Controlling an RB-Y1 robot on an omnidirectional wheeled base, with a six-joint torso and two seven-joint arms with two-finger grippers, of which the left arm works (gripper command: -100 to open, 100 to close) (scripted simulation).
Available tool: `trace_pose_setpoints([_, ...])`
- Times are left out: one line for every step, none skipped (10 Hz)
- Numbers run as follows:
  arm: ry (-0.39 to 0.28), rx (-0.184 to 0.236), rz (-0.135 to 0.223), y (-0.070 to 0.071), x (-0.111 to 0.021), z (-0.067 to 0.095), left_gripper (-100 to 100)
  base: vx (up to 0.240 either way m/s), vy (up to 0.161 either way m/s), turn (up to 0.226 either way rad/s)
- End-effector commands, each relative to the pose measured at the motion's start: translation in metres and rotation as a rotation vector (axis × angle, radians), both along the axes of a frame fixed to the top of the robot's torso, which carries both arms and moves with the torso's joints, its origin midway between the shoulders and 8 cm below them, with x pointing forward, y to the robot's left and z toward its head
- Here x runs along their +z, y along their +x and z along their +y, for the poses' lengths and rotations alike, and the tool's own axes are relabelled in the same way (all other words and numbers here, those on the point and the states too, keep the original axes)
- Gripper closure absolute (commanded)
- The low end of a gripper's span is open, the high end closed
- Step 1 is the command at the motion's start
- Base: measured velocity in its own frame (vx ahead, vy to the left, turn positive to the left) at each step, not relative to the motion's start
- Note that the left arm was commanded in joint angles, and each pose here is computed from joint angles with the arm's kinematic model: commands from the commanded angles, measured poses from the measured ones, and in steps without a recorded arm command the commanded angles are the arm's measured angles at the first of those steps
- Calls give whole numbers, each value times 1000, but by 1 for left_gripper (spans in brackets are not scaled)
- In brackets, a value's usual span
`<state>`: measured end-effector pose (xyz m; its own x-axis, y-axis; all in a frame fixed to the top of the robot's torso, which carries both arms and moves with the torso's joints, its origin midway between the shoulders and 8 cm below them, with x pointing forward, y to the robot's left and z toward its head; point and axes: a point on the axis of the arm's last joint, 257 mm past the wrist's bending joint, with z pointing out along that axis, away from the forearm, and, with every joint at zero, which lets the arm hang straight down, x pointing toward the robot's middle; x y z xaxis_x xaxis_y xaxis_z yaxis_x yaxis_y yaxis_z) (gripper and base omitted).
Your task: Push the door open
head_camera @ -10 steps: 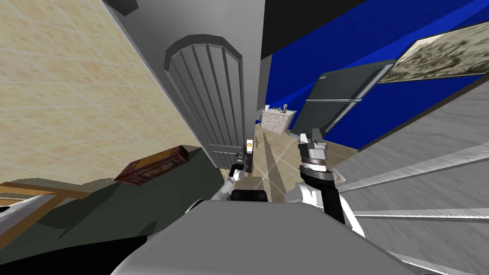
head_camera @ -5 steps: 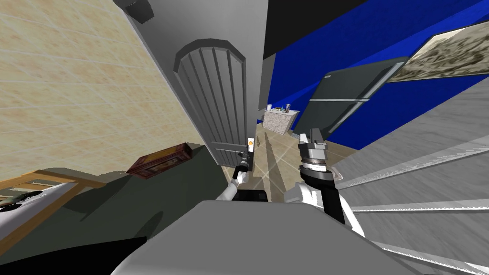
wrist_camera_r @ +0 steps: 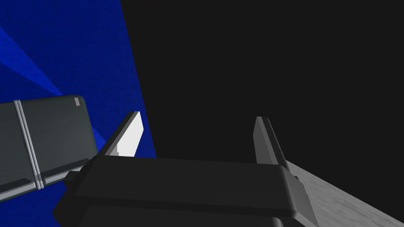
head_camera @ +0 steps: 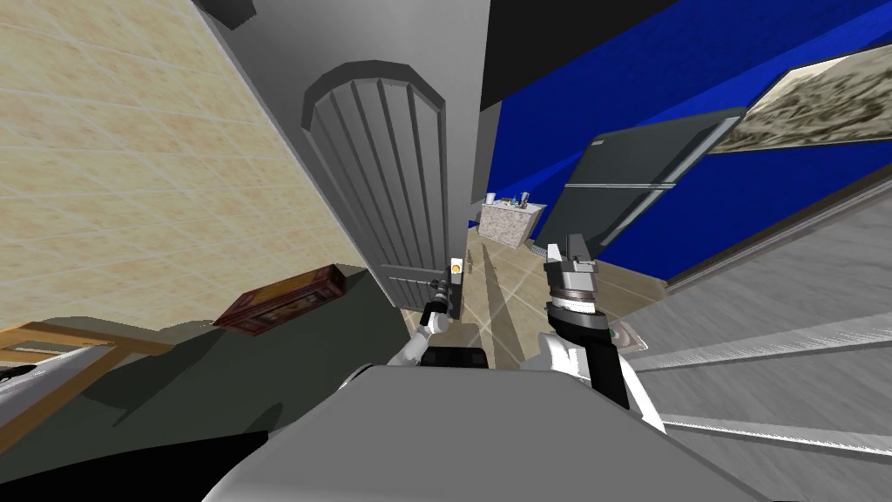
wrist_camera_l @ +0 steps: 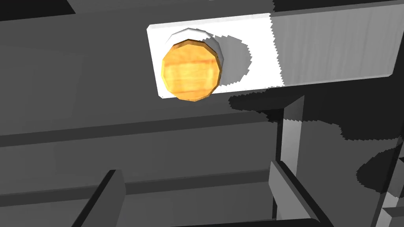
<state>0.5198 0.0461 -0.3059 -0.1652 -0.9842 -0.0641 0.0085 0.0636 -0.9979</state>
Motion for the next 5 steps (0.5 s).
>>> trace_pose_setpoints([1,3,-1,2,1,2,-100,197,-102,-13])
trace_pose_setpoints([-11,4,-1,3,4,-2,-100,214,-109,-22])
trace_pose_setpoints([-23,3,-1,3,6,-7,-100,199,-100,-22])
trace_pose_setpoints([-45,2,0,3,9,-17,-100,173,-79,-17])
trace_pose_setpoints([-34,3,-1,3,8,-11,-100,75,-35,1])
